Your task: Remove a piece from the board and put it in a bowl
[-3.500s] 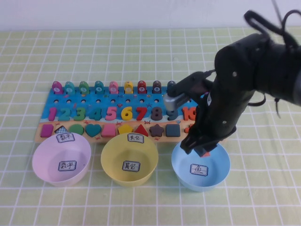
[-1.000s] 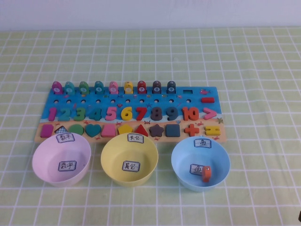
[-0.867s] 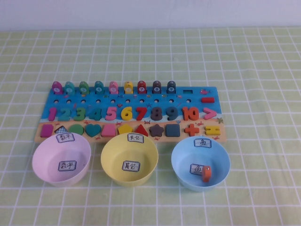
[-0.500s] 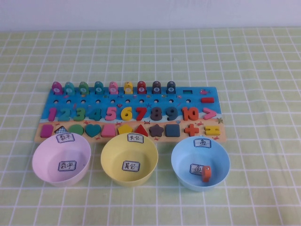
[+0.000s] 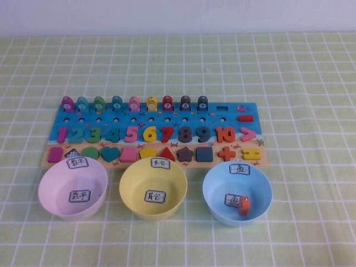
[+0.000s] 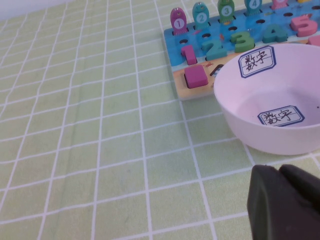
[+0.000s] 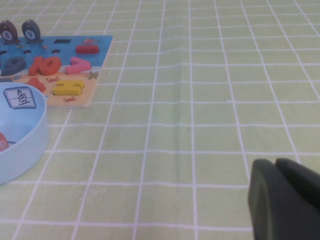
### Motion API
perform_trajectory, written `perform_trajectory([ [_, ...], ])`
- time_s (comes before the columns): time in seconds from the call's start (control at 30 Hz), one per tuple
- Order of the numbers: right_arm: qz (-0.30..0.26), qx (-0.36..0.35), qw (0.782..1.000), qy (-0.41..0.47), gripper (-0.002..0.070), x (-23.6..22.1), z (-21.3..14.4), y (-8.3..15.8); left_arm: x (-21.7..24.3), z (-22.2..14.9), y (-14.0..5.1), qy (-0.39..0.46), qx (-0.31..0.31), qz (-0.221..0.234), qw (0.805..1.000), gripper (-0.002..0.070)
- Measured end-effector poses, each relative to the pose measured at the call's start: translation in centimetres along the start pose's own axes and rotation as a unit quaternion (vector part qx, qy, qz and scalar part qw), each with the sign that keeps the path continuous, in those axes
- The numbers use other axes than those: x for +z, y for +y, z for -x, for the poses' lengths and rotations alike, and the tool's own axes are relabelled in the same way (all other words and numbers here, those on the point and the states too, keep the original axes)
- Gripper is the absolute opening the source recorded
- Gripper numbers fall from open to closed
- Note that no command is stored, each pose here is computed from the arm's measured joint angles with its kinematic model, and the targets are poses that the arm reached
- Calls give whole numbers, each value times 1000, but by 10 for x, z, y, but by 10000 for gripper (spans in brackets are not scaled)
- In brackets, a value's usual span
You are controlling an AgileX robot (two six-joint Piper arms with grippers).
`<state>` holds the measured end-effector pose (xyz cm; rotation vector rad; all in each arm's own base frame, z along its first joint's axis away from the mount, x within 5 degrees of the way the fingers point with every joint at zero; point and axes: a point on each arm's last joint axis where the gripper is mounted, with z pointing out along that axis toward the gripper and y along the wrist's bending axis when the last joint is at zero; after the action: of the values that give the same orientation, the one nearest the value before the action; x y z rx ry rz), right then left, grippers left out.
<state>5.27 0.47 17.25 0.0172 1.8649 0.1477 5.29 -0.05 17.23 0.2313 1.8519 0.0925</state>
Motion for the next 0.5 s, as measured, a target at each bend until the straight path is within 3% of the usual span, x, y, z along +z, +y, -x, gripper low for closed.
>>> perform_trajectory([
  [0.5,2,-7,1000,1,-17,0,0,0,0,0,0,0,0,0,1000,-5],
])
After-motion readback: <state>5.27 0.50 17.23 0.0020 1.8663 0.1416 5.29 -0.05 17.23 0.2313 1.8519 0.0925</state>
